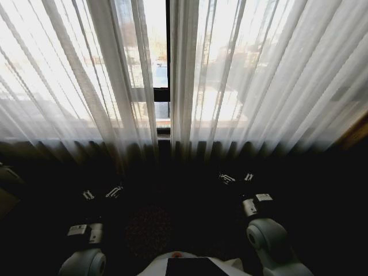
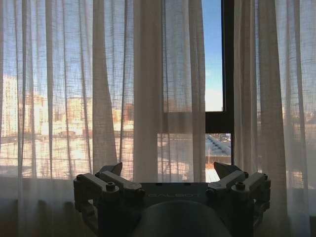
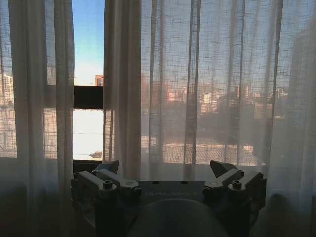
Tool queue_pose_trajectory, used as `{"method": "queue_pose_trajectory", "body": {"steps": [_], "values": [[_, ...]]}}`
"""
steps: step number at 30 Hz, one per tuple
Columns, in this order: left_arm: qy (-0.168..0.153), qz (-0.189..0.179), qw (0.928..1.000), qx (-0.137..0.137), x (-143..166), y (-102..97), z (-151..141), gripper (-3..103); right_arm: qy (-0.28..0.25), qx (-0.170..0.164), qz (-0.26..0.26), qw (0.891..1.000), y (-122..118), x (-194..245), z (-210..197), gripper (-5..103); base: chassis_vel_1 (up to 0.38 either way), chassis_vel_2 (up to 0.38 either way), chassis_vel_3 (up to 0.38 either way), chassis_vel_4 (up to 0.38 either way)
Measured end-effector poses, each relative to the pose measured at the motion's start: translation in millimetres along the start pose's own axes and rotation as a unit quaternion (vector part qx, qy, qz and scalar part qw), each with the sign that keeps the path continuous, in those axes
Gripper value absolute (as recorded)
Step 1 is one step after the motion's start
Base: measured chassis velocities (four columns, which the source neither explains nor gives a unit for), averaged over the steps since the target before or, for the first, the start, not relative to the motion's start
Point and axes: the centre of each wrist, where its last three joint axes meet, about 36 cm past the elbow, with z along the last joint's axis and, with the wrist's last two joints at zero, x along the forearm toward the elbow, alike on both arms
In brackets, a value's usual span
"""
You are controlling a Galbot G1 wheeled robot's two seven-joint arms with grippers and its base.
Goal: Open the curtains by pulling them apart, changing their state from closed to fully open.
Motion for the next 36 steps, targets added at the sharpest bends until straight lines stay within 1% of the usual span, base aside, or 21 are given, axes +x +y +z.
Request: {"method": "queue_pose_trajectory", "body": {"steps": [7, 12, 24, 36], "values": [[0.0, 0.007, 1.0, 0.0, 0.2, 0.4, 1.4, 100, 0.005, -0.002, -0.003, 1.0, 0.5, 0.5, 3.0, 100, -0.042, 0.046, 0.04, -0.04], [-0.002, 0.008, 1.0, -0.001, 1.0, 1.5, 3.3, 100, 0.007, -0.002, -0.008, 1.0, 0.3, 1.4, 3.8, 100, -0.165, 0.131, 0.174, -0.142], [-0.002, 0.008, 1.0, -0.002, 1.7, 2.2, 5.0, 100, 0.007, -0.001, -0.012, 1.0, 2.6, 2.0, 4.4, 100, -0.272, 0.265, 0.263, -0.251], [0.0, 0.005, 1.0, -0.001, 3.8, 1.9, 8.3, 100, 0.01, 0.004, -0.017, 1.0, 5.3, 2.0, 6.3, 100, -0.215, 0.231, 0.222, -0.225]]}}
